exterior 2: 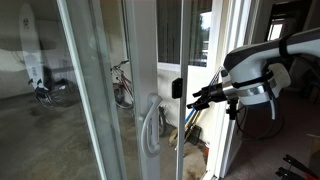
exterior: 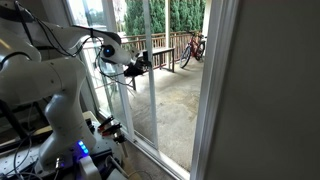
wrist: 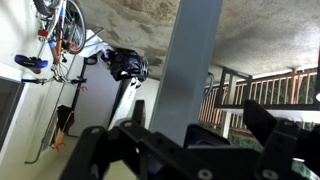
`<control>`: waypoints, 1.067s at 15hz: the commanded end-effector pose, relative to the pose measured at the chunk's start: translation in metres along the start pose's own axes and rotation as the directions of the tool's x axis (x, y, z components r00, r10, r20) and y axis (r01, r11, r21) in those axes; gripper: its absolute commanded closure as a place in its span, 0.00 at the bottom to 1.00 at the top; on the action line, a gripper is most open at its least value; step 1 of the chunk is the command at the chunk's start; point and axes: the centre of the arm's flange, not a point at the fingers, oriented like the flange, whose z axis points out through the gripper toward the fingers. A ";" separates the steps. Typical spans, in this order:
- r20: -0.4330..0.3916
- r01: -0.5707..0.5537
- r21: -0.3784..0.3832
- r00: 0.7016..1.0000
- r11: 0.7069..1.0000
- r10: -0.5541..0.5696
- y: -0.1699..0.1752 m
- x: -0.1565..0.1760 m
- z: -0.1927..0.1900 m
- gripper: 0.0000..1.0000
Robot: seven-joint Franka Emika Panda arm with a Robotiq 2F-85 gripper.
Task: Slide the glass door to the right.
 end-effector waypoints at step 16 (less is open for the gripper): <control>-0.129 -0.054 -0.050 0.990 0.997 0.048 0.010 0.021 0.003 0.00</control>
